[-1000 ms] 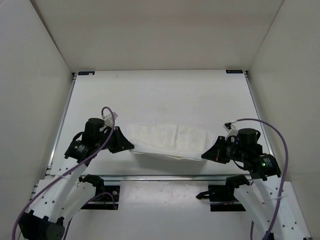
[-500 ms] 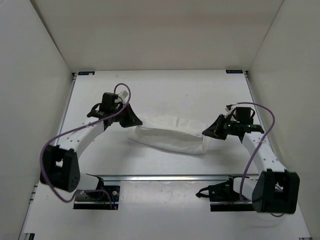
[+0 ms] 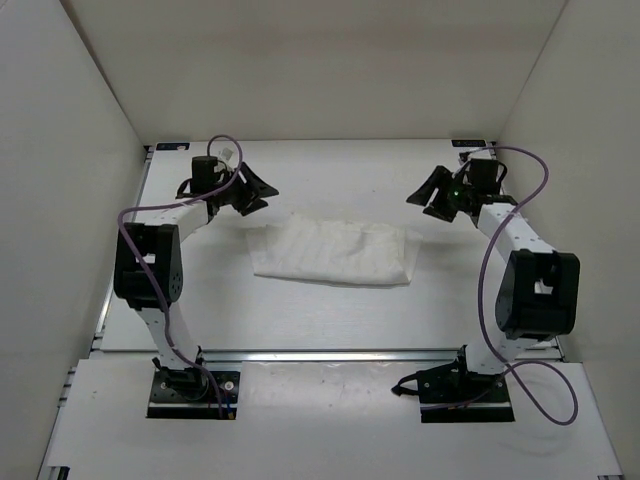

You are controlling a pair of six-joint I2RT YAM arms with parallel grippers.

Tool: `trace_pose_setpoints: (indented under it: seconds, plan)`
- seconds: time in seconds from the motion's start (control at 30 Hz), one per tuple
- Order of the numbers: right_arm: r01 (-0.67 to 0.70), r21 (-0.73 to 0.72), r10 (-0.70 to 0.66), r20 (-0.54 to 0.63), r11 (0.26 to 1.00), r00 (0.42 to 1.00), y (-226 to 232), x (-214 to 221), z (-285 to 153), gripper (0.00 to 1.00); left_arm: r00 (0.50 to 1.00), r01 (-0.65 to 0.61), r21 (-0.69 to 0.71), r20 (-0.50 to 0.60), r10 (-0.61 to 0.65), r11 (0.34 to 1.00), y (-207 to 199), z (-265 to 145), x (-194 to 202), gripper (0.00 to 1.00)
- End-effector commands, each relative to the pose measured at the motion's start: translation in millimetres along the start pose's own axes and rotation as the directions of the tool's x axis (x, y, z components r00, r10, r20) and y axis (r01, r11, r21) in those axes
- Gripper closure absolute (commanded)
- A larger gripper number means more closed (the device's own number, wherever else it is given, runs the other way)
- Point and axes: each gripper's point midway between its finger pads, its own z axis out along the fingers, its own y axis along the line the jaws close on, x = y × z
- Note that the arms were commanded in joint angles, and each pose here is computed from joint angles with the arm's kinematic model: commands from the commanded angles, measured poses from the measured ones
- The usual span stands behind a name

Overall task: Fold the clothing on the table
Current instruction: Fold the skirt

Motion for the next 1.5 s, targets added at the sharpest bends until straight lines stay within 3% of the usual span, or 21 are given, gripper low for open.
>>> trace_pose_setpoints:
  seconds: [0.0,0.23,0.37,0.43,0.57,0.73,0.87,0.93,1.0,1.27,1.47]
  plan:
    - [0.023,0.061,-0.023,0.005,0.998,1.0,-5.5,26.2,-19.9,0.4,0.999,-0.026,-0.004,-0.029,0.026,1.0,-6.6,-25.1,26.4,0.33]
    - [-0.061,0.108,0.066,-0.045,0.992,0.997,-30.0,116.6,-54.6,0.35,0.98,-0.185,-0.29,-0.132,0.152,0.939,57.8,-62.5,105.7,0.32]
    - [-0.153,0.039,0.154,-0.006,0.987,0.988,-30.9,142.0,-65.5,0.34,0.977,-0.201,-0.307,-0.13,0.168,0.93,64.3,-76.9,126.4,0.31]
    - [-0.189,0.039,0.191,-0.046,0.981,0.981,-39.7,162.7,-62.1,0.32,0.978,-0.199,-0.315,-0.131,0.165,0.928,70.7,-82.3,135.7,0.32]
    - [-0.202,0.03,0.204,-0.109,0.979,0.973,-39.5,176.6,-49.1,0.31,0.978,-0.203,-0.337,-0.121,0.172,0.919,76.8,-90.9,142.4,0.32]
    - [-0.231,0.051,0.234,-0.081,0.972,0.969,-50.4,180.1,-34.2,0.32,0.977,-0.203,-0.356,-0.14,0.163,0.912,88.3,-95.1,153.6,0.32]
    - [-0.265,0.039,0.268,-0.103,0.963,0.958,-54.9,187.4,-24.9,0.47,0.977,-0.2,-0.362,-0.138,0.16,0.91,89.5,-93.6,155.6,0.32]
    - [-0.292,0.032,0.294,-0.122,0.956,0.948,-56.6,191.9,-22.9,0.65,0.978,-0.197,-0.368,-0.145,0.154,0.909,93.2,-93.8,159.2,0.32]
    - [-0.292,0.018,0.292,-0.115,0.956,0.949,-54.5,188.0,-23.4,0.98,0.977,-0.199,-0.373,-0.143,0.156,0.906,94.8,-93.9,158.7,0.33]
    - [-0.238,0.046,0.241,-0.06,0.97,0.969,-56.7,172.4,-33.5,1.0,0.98,-0.194,-0.411,-0.127,0.155,0.891,104.7,-89.8,156.0,0.35]
    - [-0.214,0.042,0.217,-0.091,0.976,0.972,-55.1,174.9,-31.7,1.0,0.984,-0.173,-0.384,-0.101,0.145,0.907,101.7,-70.3,155.5,0.36]
